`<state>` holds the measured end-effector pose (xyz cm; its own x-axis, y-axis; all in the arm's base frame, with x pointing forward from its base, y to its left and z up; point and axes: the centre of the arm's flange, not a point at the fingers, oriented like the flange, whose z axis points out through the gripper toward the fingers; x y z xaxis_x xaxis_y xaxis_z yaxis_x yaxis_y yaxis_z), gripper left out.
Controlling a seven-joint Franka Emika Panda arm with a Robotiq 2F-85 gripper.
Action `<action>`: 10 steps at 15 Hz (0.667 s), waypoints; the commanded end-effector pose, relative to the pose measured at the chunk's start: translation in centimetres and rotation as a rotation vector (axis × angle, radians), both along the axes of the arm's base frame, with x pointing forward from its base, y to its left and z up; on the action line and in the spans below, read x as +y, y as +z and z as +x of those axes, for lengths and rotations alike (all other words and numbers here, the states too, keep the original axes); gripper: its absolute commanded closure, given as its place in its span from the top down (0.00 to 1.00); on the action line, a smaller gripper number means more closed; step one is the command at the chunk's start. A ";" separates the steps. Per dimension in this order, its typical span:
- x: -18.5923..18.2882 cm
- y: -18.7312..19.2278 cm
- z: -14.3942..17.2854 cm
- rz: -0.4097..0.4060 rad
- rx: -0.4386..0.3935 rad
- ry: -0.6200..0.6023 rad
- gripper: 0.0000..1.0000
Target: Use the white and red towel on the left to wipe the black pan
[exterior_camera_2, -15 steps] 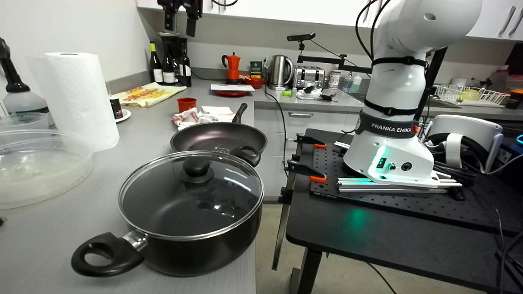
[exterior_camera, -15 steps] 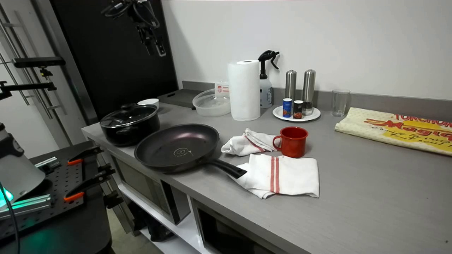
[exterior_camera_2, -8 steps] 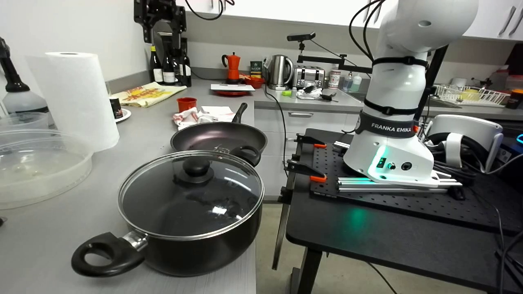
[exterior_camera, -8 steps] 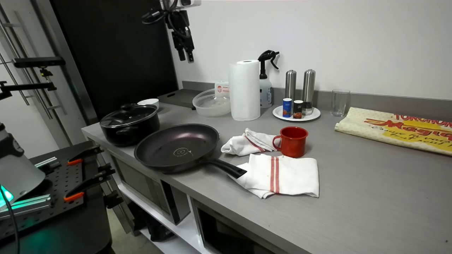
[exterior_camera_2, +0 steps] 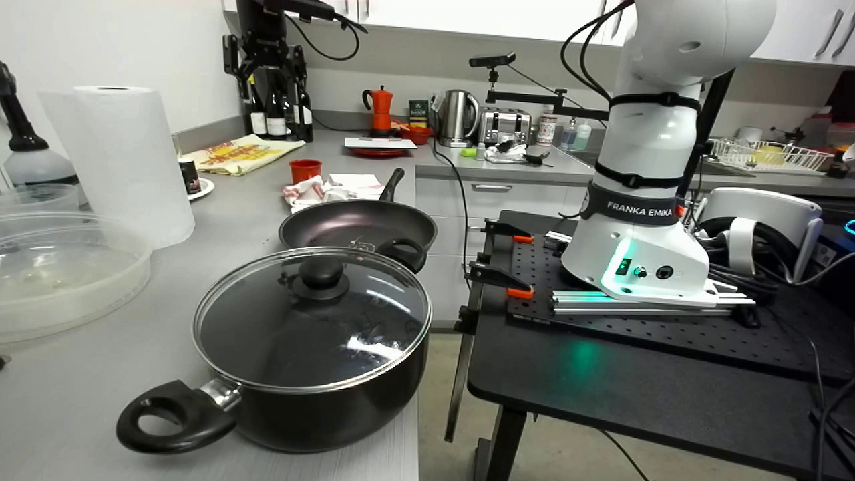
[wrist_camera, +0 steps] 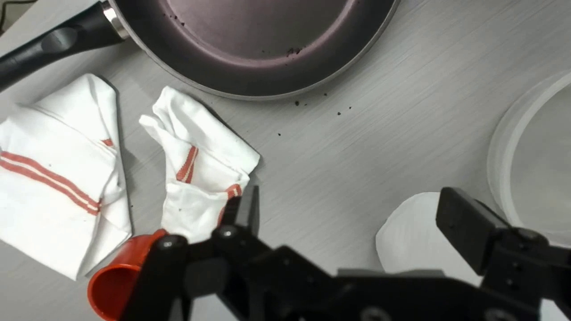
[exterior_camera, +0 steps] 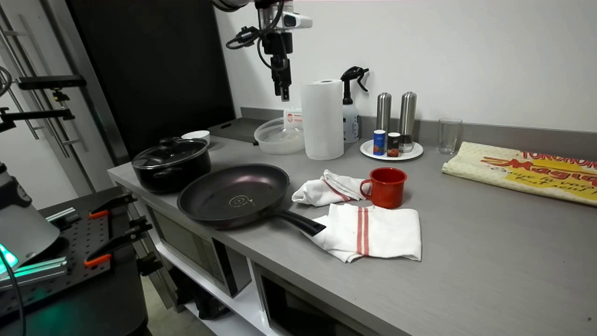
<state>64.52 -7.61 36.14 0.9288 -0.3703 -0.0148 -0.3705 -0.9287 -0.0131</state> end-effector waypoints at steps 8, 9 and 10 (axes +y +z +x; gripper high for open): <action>-7.2 -7.6 3.0 0.117 0.107 -0.185 1.00; -7.5 -8.3 2.8 0.120 0.114 -0.188 1.00; -7.7 -9.0 2.7 0.123 0.120 -0.193 1.00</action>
